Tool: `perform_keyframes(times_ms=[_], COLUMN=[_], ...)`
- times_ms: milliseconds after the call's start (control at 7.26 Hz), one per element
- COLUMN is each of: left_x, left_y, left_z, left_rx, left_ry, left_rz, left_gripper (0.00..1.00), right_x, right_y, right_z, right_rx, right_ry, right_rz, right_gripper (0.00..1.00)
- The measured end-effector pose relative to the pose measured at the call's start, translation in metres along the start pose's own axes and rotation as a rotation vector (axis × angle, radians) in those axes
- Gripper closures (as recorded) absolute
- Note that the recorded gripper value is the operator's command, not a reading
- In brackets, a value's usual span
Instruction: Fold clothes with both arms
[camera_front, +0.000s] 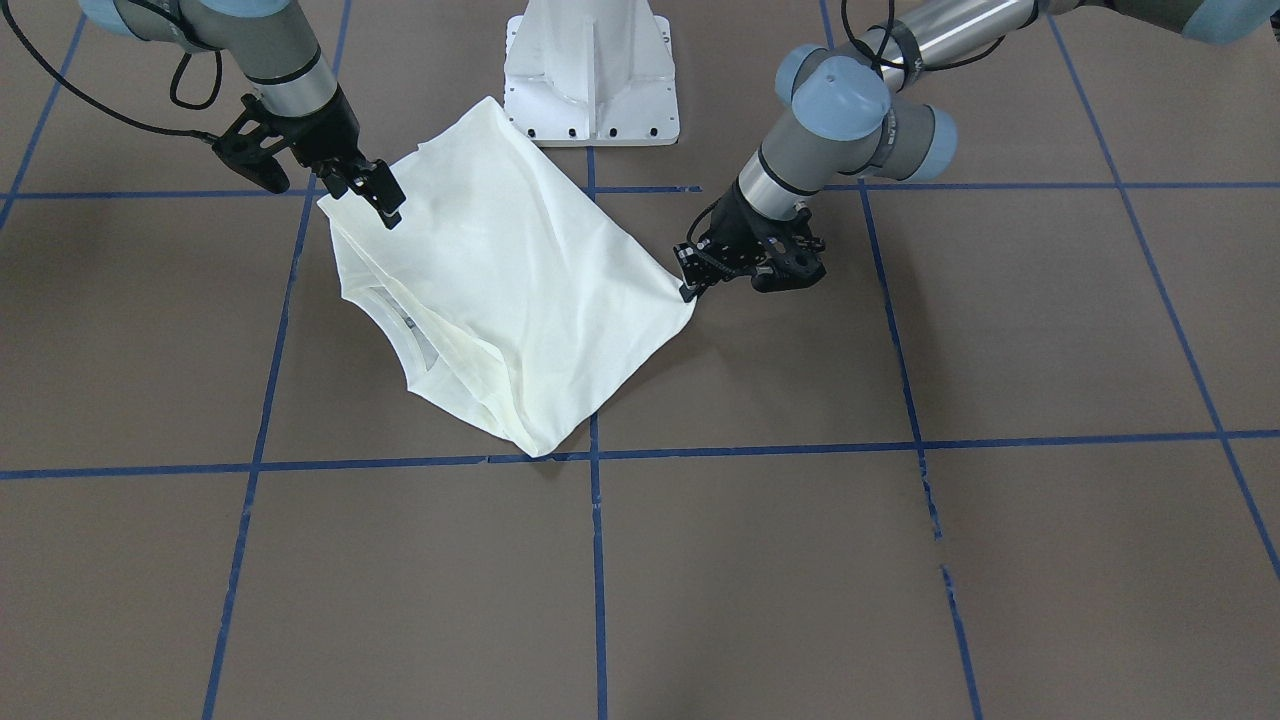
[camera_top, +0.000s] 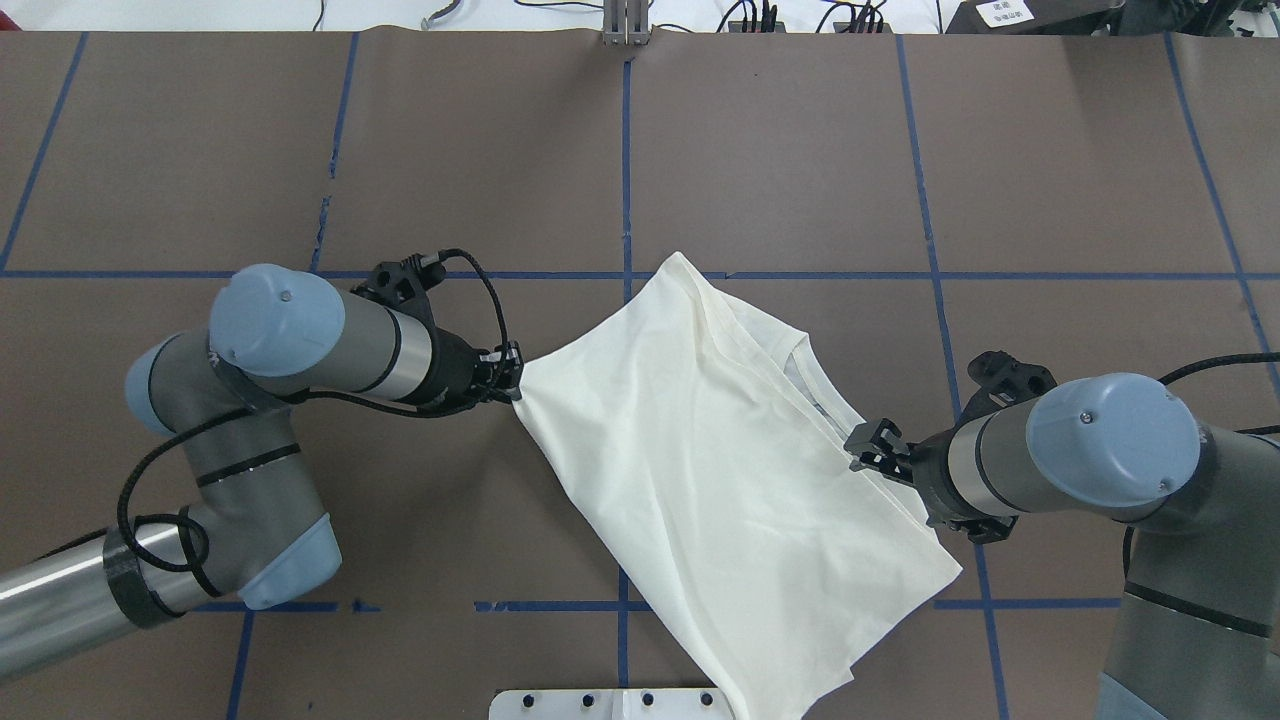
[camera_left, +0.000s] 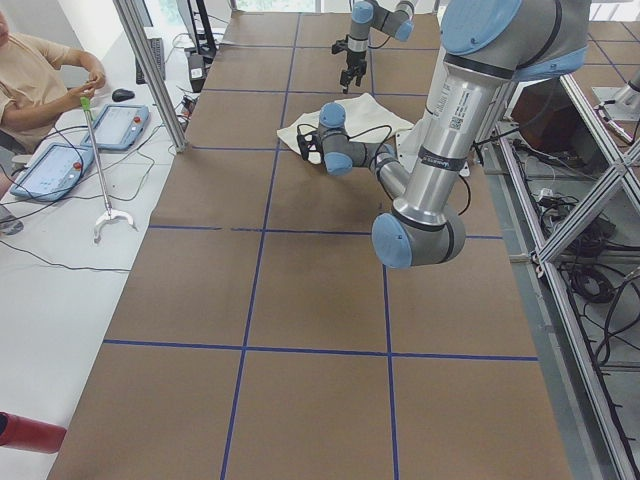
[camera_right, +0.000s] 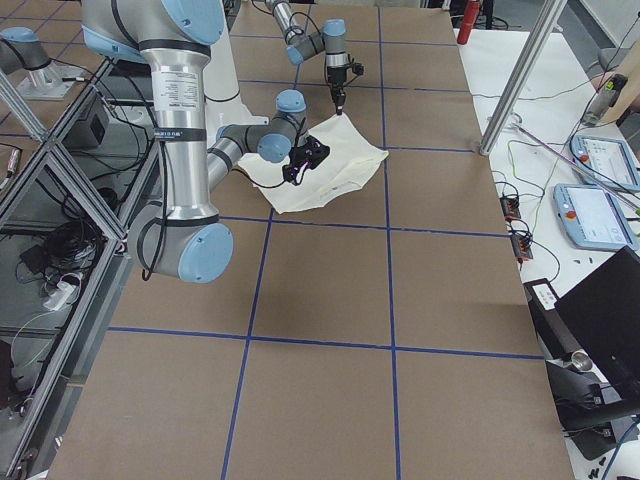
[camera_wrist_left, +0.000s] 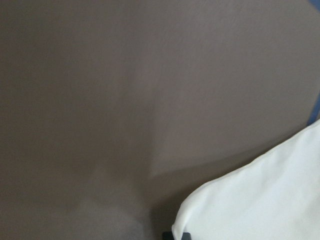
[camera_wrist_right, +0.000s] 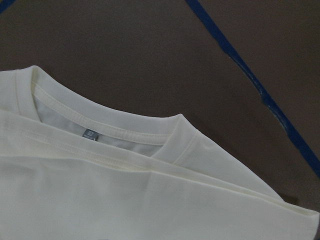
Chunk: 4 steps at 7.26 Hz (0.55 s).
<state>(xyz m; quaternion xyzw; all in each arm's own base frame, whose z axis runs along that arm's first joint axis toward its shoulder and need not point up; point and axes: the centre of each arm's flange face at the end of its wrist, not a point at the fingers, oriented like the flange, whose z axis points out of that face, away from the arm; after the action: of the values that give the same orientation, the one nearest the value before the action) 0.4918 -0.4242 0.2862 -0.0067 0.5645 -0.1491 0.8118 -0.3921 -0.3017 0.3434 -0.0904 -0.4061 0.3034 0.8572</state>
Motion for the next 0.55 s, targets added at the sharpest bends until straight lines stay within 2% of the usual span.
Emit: perform_keyframes(times_ms=[138, 551], left_x=[0.003, 0.04], left_y=[-0.029, -0.148], left_z=[-0.005, 0.023], left_rx=[0.042, 0.17], left_ry=[0.001, 0.013], left_rz=[0.043, 0.07], left_gripper=[1.0, 1.0], right_x=[-0.007, -0.042], right_y=[0.001, 0.011], right_z=[-0.003, -0.011], right_rx=[0.0, 0.01], right_ry=[-0.016, -0.087], right_rz=[-0.002, -0.012], right_gripper=[0.0, 0.0])
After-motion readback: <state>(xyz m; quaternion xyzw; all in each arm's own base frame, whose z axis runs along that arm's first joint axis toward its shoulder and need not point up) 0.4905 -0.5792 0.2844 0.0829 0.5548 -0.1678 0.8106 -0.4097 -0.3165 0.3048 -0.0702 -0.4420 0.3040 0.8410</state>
